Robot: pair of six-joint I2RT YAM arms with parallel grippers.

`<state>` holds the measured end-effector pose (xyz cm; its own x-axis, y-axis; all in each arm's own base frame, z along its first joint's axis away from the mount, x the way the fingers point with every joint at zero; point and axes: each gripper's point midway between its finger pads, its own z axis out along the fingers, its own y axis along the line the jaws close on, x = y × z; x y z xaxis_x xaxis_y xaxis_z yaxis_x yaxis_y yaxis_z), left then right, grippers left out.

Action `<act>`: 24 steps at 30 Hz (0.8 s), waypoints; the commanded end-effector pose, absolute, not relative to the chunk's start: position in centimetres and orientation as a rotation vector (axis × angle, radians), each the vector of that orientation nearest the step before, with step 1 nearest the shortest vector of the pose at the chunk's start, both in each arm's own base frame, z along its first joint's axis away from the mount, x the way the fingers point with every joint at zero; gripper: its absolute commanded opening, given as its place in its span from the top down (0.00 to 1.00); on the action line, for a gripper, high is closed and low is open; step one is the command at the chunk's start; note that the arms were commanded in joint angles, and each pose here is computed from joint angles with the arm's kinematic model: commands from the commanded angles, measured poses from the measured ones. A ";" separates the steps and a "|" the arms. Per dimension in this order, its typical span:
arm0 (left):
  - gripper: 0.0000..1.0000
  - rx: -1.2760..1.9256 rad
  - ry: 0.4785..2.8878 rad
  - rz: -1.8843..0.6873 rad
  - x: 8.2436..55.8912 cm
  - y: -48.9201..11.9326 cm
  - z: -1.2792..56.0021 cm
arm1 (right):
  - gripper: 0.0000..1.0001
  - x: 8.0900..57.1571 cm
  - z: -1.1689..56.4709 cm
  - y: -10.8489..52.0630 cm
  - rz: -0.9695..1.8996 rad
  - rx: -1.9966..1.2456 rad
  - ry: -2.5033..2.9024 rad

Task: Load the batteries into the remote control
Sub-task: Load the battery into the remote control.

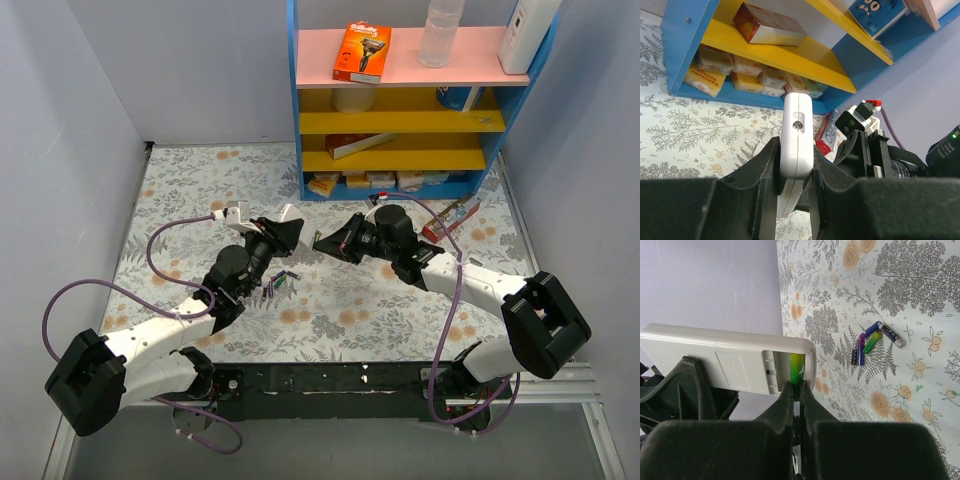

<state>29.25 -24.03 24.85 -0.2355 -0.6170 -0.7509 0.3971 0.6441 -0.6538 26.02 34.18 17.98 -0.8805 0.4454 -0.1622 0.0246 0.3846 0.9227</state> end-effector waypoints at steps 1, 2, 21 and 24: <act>1.00 -0.095 1.319 -1.504 22.0 -28.3 34.1 | 0.99 30.5 16.2 32.0 1.252 0.503 2.186; 1.00 -0.095 1.335 -1.502 22.1 -28.4 33.8 | 0.99 30.5 16.4 32.1 1.260 0.486 2.191; 1.00 -0.048 1.345 -1.473 21.3 -27.8 33.9 | 0.99 30.8 14.9 28.7 1.227 0.595 2.272; 1.00 -0.034 1.337 -1.565 20.6 -28.7 34.4 | 0.99 31.2 15.0 28.7 1.233 0.607 2.244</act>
<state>27.38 -24.56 24.50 -0.3056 -0.6287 -0.7151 0.4002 0.5967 -0.6956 25.29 32.53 18.09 -0.9243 0.3588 -0.1301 0.0248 0.3966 0.9176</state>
